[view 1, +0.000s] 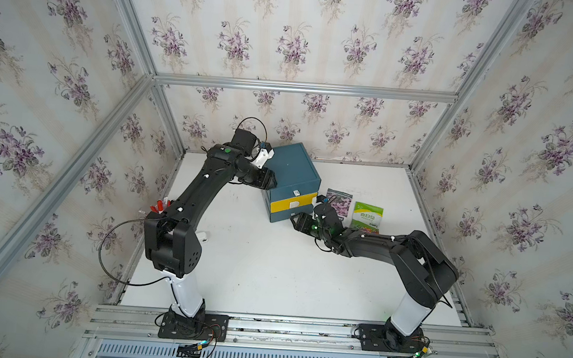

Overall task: Take the seed bags out of the drawer
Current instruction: Close the drawer in the storage box, then open the drawer in the storage box.

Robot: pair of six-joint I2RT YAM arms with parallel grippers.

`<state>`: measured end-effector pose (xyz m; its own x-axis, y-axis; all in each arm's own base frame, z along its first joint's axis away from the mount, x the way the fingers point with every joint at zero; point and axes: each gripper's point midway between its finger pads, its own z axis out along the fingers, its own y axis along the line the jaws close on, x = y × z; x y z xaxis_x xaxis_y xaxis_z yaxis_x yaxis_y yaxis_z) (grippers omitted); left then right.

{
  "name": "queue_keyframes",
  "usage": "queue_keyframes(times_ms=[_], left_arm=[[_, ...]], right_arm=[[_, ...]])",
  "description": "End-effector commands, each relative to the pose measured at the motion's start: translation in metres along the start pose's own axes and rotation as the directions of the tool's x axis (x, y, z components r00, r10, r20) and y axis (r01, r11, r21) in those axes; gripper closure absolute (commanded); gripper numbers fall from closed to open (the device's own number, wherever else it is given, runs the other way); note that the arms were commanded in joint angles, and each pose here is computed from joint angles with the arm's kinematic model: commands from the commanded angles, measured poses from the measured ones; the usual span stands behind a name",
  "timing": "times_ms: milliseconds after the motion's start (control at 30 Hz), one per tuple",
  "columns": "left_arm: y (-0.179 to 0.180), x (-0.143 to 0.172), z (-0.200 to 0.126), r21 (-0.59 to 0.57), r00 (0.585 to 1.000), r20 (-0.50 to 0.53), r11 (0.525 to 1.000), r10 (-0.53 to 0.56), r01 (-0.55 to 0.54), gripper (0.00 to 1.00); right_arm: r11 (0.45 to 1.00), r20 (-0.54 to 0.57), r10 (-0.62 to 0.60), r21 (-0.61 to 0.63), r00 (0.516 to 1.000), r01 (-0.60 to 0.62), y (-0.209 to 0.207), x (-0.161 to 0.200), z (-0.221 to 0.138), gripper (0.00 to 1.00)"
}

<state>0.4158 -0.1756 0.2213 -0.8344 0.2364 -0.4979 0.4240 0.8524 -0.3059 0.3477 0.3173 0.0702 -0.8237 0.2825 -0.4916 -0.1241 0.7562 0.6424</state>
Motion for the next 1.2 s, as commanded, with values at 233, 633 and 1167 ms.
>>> queue_keyframes(times_ms=[233, 633, 1167], left_arm=[[0.019, 0.038, 0.004, -0.099, 0.988, -0.153, 0.995, -0.033, 0.018, 0.35], [0.019, 0.038, 0.005, -0.096, 0.987, -0.157, 0.995, -0.032, 0.017, 0.35], [0.02, 0.04, 0.005, -0.095, 0.986, -0.164, 0.995, -0.028, 0.012, 0.35]], right_arm=[[0.995, 0.009, 0.082, -0.061, 0.997, -0.081, 0.003, -0.008, 0.014, 0.38], [0.991, 0.048, 0.099, -0.097, 0.994, -0.094, 0.004, -0.021, 0.023, 0.47], [0.982, 0.072, 0.145, -0.134, 0.987, -0.134, 0.004, -0.028, 0.033, 0.59]])
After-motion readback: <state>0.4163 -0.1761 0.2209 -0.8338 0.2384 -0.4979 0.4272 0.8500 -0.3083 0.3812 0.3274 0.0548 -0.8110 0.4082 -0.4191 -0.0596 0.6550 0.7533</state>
